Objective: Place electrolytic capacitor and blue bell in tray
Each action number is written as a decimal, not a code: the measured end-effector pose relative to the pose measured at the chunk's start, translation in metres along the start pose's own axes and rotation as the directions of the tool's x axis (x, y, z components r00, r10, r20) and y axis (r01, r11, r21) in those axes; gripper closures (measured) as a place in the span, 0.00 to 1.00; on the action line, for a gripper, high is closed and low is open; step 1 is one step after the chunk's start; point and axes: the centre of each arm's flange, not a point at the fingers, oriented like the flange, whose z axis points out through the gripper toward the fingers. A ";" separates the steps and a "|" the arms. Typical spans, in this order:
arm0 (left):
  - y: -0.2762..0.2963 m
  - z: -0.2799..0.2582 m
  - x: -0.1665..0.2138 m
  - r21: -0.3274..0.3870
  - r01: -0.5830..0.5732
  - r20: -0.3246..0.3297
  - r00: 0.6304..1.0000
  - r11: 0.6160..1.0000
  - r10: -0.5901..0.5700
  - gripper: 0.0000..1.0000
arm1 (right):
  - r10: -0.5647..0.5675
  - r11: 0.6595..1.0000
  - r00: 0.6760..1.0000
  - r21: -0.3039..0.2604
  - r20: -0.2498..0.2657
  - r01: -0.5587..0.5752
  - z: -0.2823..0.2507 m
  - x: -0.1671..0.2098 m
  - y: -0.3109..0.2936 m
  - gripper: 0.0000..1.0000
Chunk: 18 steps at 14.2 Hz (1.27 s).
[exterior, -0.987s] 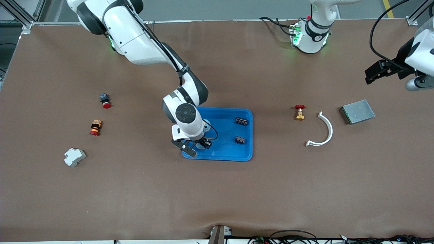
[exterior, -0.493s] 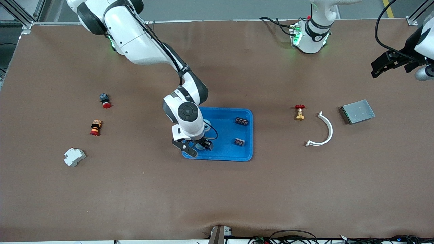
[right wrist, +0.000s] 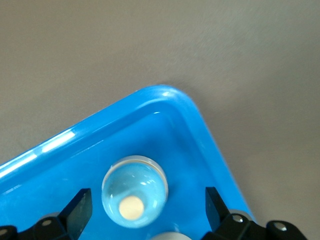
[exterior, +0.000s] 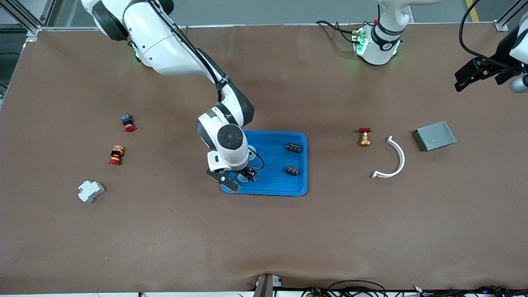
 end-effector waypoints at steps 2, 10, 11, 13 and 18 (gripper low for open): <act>0.000 0.000 0.000 0.000 0.000 0.000 1.000 1.000 0.000 0.00 | -0.063 0.998 0.998 -0.011 0.000 0.063 -0.026 0.023 0.010 0.00; 0.003 0.007 0.003 -0.002 -0.006 -0.012 1.000 1.000 0.006 0.00 | -0.322 0.945 0.945 -0.038 0.056 0.324 -0.105 0.162 0.131 0.00; 0.004 0.007 0.004 -0.002 -0.006 -0.013 1.000 1.000 0.006 0.00 | -0.355 0.933 0.932 -0.041 0.070 0.358 -0.108 0.175 0.147 0.00; 0.004 0.006 0.003 -0.003 -0.006 -0.014 1.000 1.000 0.006 0.00 | -0.411 0.908 0.907 -0.041 0.096 0.416 -0.114 0.198 0.179 0.00; 0.004 0.011 0.003 0.000 -0.007 -0.005 1.000 1.000 0.007 0.00 | -0.509 0.858 0.853 -0.016 0.114 0.513 -0.133 0.245 0.267 0.00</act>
